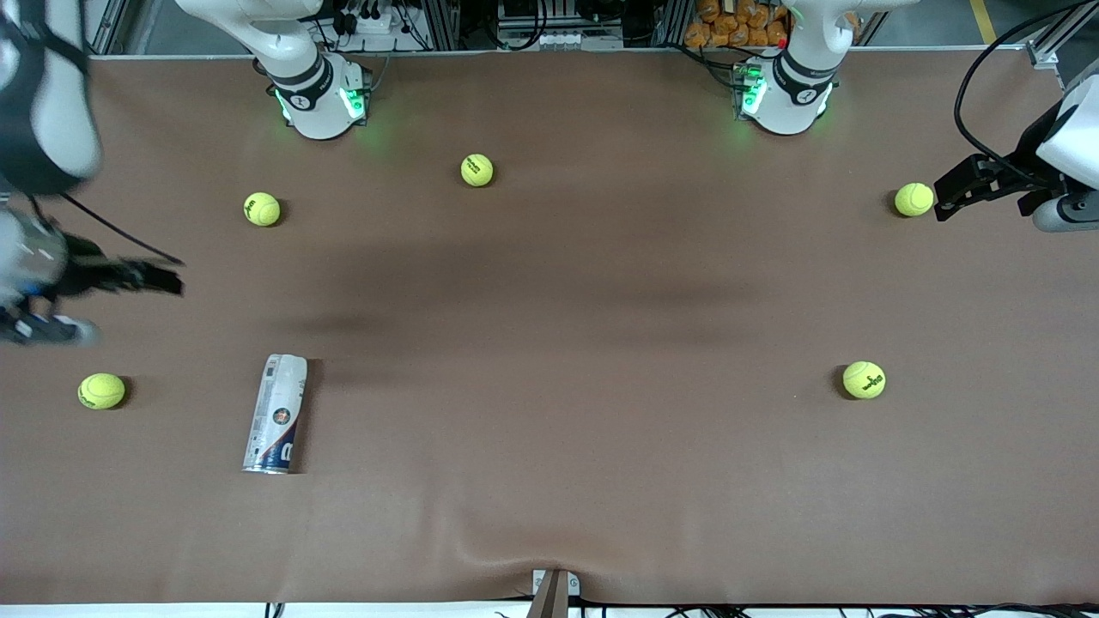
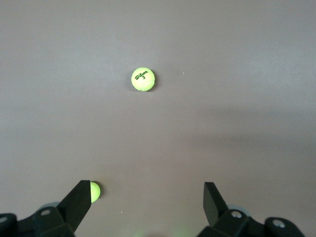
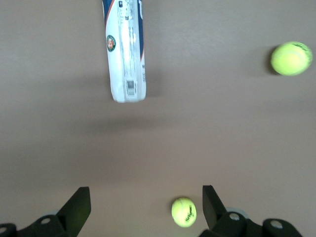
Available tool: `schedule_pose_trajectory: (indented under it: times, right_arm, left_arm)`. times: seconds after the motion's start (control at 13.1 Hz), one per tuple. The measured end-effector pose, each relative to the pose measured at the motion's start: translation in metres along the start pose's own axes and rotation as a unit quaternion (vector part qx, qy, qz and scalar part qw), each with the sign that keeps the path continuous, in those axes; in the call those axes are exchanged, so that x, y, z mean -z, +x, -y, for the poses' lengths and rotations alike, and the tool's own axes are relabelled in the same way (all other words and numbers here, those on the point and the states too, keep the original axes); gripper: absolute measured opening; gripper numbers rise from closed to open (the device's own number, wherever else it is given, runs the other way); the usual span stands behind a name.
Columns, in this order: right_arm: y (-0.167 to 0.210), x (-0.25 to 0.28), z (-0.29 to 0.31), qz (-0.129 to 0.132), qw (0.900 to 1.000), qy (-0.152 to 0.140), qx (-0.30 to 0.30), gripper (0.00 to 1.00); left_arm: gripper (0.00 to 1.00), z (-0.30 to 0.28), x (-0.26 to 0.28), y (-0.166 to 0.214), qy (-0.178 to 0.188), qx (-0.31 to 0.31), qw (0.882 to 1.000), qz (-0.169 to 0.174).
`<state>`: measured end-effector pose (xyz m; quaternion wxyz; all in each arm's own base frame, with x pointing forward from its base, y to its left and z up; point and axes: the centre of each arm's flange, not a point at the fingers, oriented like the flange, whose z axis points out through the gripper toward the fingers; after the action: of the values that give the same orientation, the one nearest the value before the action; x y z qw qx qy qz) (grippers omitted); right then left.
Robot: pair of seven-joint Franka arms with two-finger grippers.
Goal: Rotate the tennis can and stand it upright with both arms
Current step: 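Reach the right gripper down to the lying tennis can, then close the right gripper around the middle of the tennis can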
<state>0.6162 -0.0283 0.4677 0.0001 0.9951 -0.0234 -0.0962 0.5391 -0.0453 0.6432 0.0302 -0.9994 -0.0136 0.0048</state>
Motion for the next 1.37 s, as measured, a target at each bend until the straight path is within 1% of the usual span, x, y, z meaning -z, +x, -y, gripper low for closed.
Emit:
schedule_pose_trajectory:
  times: [0.23,0.46,0.69,0.91,1.07,1.22,1.37]
  right_arm:
    - [0.046,-0.072,0.033,-0.007,1.000,-0.010,0.024,1.00]
    - [0.071,-0.124,0.038,-0.009,0.999,-0.014,0.027,1.00]
    - [0.078,-0.135,0.035,-0.017,0.999,-0.015,0.028,1.00]
    - [0.090,-0.154,0.037,-0.036,0.999,-0.016,0.034,1.00]
    - [0.095,-0.173,0.041,-0.033,0.999,-0.014,0.035,1.00]
    - [0.101,-0.192,0.045,-0.031,0.999,0.001,0.028,1.00]
    - [0.108,-0.211,0.048,-0.036,0.999,0.006,0.028,1.00]
  left_arm:
    - [1.00,0.000,0.000,0.000,0.000,0.000,1.000,0.001]
    - [1.00,0.000,-0.001,0.000,0.000,0.000,1.000,0.002]
    - [1.00,0.000,-0.001,0.000,0.000,0.000,1.000,0.002]
    - [1.00,0.000,-0.003,0.000,0.000,0.000,1.000,0.004]
    - [1.00,0.000,-0.004,0.001,0.000,0.000,1.000,0.005]
    - [1.00,0.000,-0.006,0.002,0.000,0.000,1.000,0.006]
    - [1.00,0.000,-0.008,0.004,0.000,0.000,1.000,0.007]
